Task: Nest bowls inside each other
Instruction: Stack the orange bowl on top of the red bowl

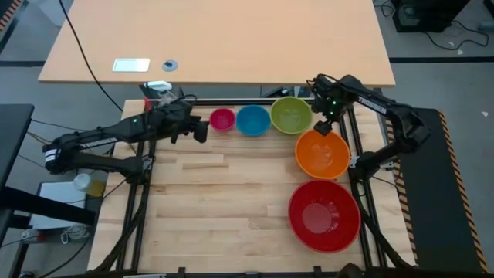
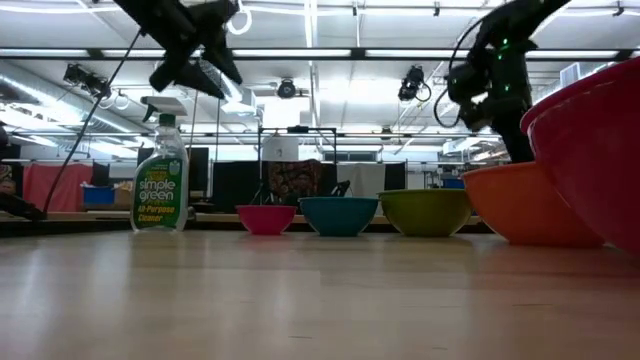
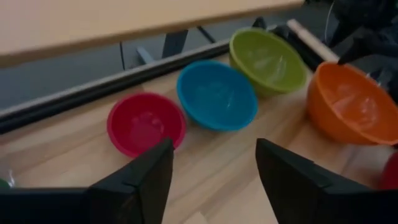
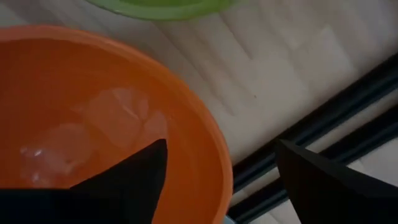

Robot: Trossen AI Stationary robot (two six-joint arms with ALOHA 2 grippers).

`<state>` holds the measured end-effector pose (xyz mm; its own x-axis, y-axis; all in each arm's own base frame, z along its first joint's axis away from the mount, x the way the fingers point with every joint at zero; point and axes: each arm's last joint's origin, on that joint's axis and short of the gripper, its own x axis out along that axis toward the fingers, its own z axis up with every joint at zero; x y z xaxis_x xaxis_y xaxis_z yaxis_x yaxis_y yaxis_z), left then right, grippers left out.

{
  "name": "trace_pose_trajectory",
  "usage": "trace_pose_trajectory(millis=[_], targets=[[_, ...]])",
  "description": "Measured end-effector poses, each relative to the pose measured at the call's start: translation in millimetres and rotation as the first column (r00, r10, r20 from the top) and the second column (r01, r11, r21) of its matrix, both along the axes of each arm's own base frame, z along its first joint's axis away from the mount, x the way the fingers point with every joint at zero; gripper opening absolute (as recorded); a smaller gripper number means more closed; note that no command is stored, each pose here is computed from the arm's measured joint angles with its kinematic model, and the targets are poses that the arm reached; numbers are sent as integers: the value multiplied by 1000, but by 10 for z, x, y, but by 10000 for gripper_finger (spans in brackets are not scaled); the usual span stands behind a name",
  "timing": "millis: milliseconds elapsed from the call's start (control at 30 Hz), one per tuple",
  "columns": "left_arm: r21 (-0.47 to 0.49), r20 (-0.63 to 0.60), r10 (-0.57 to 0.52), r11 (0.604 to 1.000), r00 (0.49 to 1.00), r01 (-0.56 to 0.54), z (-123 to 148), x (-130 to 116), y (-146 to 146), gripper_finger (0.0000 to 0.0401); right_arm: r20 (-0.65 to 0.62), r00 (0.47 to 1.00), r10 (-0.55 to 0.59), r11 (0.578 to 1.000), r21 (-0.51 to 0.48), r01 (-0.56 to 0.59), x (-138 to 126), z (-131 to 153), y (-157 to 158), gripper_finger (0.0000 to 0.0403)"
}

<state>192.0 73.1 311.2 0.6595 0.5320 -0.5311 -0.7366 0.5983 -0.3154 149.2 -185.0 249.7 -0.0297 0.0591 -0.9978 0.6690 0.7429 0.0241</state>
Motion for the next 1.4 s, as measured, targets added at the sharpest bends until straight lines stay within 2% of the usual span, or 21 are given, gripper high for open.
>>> trace_pose_trajectory(millis=[167,400,733,867,1133,1267,1400], targets=[[-66,-38,-36,997,999,34,-102,58,120,231,-51,998,26,998,50,-23,13,-272,-20,265],[-14,-75,-79,997,994,79,-100,57,131,218,-85,995,59,997,57,-54,-27,-499,21,180],[10,-32,-77,997,997,77,-54,67,135,208,-98,993,59,994,97,-50,-87,-648,101,57],[16,-3,-87,996,996,87,-32,83,138,208,-54,997,56,990,129,-49,-73,-550,116,28],[38,80,-83,996,993,81,36,120,151,208,29,999,20,999,30,-21,-63,-171,108,20],[54,112,-85,995,990,79,67,134,157,208,178,984,20,998,48,-29,-18,78,159,21],[61,125,-87,995,988,80,80,142,155,208,362,931,49,995,61,-77,48,348,252,21]])
